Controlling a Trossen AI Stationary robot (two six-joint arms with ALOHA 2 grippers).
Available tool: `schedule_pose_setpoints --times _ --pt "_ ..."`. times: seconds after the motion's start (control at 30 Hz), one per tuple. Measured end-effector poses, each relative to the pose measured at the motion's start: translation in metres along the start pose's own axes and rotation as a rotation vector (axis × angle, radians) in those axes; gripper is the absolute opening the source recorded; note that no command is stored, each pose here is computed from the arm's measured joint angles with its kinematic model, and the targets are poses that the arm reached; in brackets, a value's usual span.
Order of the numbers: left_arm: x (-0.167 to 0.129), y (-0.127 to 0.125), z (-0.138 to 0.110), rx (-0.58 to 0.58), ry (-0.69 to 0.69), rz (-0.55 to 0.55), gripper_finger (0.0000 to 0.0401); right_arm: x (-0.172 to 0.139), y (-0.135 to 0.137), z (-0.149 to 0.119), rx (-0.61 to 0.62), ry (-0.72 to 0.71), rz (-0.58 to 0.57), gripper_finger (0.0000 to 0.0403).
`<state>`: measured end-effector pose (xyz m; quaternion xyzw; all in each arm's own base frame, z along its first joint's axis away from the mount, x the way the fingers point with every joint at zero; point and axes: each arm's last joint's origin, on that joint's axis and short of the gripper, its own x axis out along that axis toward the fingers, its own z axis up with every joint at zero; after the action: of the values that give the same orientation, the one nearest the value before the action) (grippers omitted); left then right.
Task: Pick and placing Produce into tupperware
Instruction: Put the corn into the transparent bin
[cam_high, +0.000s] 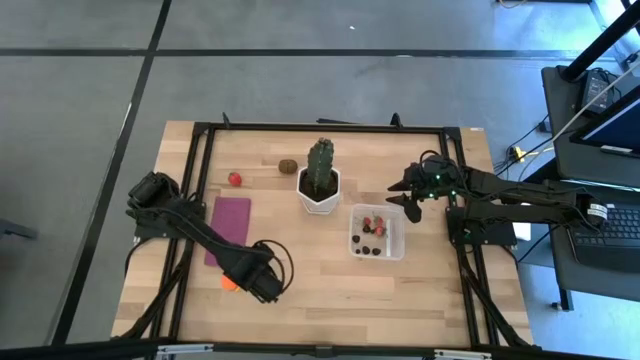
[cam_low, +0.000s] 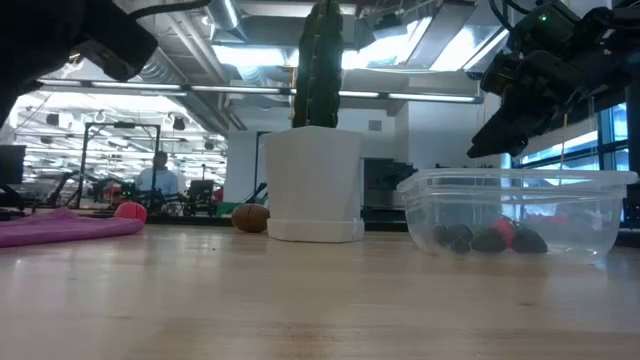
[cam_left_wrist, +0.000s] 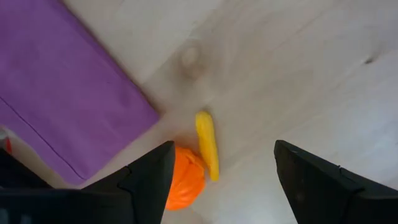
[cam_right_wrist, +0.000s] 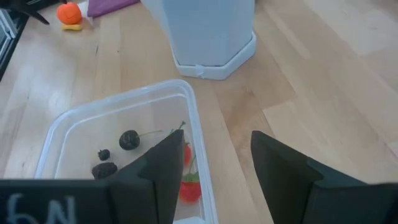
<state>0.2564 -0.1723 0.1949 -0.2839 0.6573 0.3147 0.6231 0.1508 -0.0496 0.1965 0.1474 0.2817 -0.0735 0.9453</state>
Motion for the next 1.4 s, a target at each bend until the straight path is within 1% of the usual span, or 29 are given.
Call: schedule_pose_setpoints --times 0.37,0.6,0.73,0.87,1.1,1.4 --pt "0.015 0.009 0.000 0.002 0.012 0.056 0.0247 0.000 0.000 0.000 0.001 0.001 0.000 0.0188" --pt "0.026 0.007 0.003 -0.005 0.007 -0.004 0.0241 0.000 0.000 0.000 0.001 0.001 0.000 0.0188" --pt "0.036 0.013 0.006 -0.018 0.028 0.012 0.0237 0.000 0.000 0.000 0.002 0.001 -0.001 0.0188" --pt "0.039 0.016 0.008 -0.031 0.058 0.022 0.0232 0.000 0.000 0.000 0.004 0.002 0.000 0.0188" --pt "0.046 0.013 0.010 -0.033 0.073 -0.046 0.0214 0.000 0.000 0.000 0.002 0.002 0.000 0.0188" --pt "0.049 0.014 0.009 -0.033 0.103 -0.050 0.0188 0.000 0.000 0.000 0.001 0.002 0.000 0.0188"
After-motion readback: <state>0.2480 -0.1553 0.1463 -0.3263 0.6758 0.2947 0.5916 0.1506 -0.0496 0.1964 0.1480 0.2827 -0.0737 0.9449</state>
